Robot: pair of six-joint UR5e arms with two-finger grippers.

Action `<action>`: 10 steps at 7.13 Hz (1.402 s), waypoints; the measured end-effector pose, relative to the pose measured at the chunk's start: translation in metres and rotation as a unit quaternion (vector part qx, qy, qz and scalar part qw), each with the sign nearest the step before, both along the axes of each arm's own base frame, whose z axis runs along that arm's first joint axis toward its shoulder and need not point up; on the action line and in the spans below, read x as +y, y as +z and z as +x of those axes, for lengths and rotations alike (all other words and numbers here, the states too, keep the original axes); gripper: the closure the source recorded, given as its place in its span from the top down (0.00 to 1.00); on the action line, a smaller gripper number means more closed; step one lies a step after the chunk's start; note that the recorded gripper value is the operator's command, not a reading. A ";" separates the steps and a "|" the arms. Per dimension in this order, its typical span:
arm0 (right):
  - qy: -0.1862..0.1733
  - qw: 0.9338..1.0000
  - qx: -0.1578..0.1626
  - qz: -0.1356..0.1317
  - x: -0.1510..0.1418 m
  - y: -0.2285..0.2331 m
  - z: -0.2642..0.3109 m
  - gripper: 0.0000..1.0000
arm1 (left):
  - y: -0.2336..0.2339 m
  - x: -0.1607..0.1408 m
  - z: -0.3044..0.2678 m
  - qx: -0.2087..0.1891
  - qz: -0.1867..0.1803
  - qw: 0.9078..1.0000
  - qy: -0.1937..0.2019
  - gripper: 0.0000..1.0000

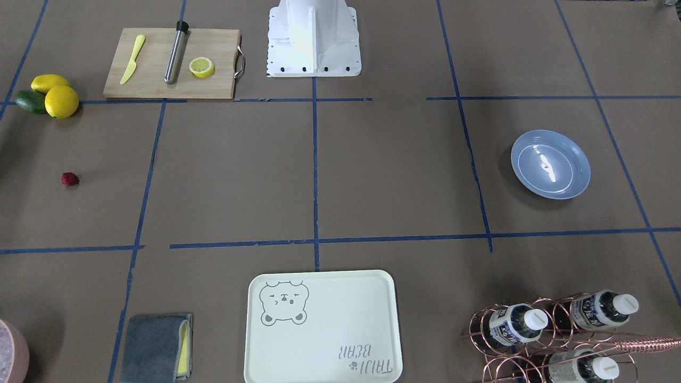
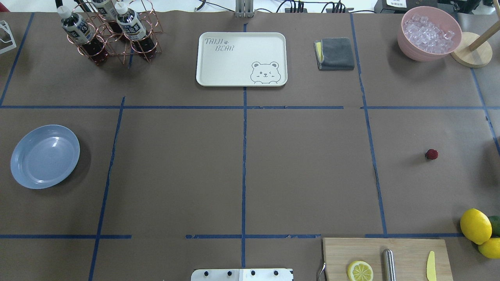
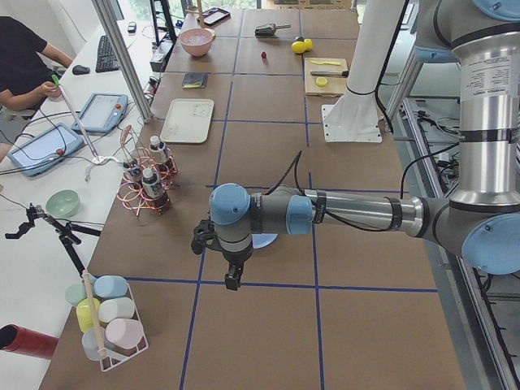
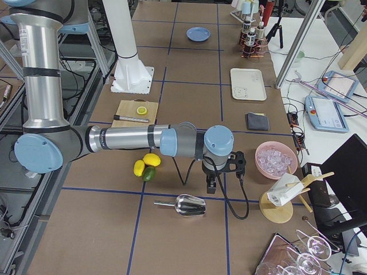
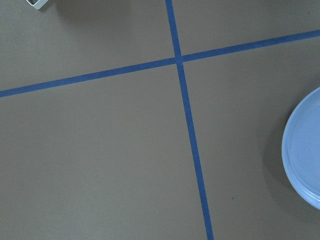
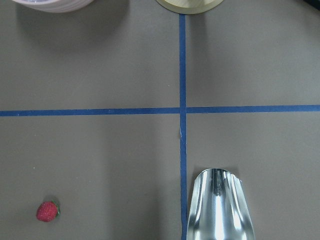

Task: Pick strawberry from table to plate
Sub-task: 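Lower the left gripper toward the rim of the light blue plate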

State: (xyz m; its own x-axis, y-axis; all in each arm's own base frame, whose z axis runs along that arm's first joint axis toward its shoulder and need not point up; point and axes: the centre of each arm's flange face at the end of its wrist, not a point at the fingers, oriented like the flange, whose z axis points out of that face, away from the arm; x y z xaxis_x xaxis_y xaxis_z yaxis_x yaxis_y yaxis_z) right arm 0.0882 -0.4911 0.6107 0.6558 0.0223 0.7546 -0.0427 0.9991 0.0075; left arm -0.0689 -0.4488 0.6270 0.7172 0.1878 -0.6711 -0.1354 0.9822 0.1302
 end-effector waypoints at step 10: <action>-0.010 1.000 0.002 0.017 -0.022 -0.016 -0.010 1.00 | -0.005 0.025 0.141 0.098 0.001 0.989 -0.107 0.99</action>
State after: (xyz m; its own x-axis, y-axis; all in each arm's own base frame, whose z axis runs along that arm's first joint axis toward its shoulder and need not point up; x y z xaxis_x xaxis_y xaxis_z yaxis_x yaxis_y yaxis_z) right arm 0.0782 -0.5136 0.5944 0.6581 -0.0176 0.7527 -0.0219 0.9989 0.0424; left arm 0.0717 -0.4238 0.6216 0.5966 0.0471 -0.8011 0.1040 0.9853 0.1354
